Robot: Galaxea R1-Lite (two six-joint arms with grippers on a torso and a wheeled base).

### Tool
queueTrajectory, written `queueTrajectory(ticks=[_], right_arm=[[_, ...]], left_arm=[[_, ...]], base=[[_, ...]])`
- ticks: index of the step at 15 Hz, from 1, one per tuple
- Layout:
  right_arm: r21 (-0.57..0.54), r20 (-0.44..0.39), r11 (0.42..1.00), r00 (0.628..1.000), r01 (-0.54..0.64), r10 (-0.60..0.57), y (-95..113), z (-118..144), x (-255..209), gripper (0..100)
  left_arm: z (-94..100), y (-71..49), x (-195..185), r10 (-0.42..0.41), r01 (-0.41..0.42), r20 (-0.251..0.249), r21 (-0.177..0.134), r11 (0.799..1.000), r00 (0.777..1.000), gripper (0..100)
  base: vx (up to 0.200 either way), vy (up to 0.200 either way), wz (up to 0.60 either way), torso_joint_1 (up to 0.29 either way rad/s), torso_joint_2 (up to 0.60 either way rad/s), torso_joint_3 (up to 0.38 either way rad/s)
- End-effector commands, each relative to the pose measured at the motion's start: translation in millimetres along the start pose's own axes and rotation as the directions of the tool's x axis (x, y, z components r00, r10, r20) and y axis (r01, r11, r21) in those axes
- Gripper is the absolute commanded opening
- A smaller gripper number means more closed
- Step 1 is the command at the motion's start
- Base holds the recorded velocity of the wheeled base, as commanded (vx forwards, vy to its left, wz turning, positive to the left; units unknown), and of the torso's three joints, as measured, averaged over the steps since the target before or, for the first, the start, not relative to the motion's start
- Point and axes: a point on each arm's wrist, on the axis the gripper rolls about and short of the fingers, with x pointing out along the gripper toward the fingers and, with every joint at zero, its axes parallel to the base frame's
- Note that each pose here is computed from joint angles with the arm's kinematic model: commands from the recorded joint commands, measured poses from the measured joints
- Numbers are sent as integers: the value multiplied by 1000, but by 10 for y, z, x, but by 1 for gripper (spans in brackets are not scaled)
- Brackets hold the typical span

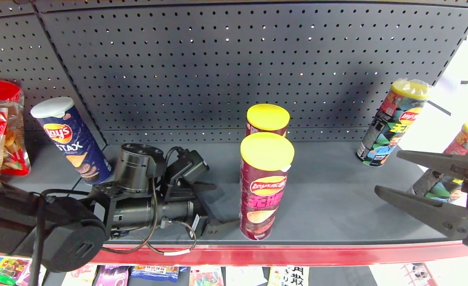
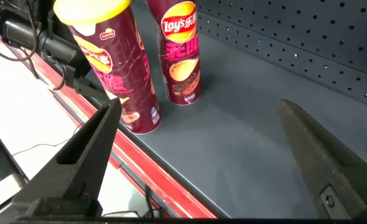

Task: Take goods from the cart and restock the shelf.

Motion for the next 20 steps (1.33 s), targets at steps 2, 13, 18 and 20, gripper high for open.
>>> queueTrajectory(ticks=[2, 13, 18, 20], right_arm=[[0, -3, 1000, 1000, -1, 1, -2, -3, 9, 100], [2, -10, 1000, 1000, -1, 1, 3, -33, -3, 100], [6, -32, 999, 999, 37, -37, 73, -349, -284, 100], [14, -39, 988, 988, 152, -152, 62, -476, -491, 100]], left_arm=[[10, -14, 17, -6, 6, 1, 3, 1000, 1000, 100], [7, -10, 14, -1, 1, 0, 1, 1000, 1000, 100], [-35, -36, -783, 171, -169, 66, -30, 985, 983, 100], [-116, -80, -1190, 289, -285, 96, -54, 957, 952, 100]], base=[[0, 0, 0, 0, 0, 0], [0, 0, 0, 0, 0, 0], [0, 0, 0, 0, 0, 0], [0, 0, 0, 0, 0, 0]])
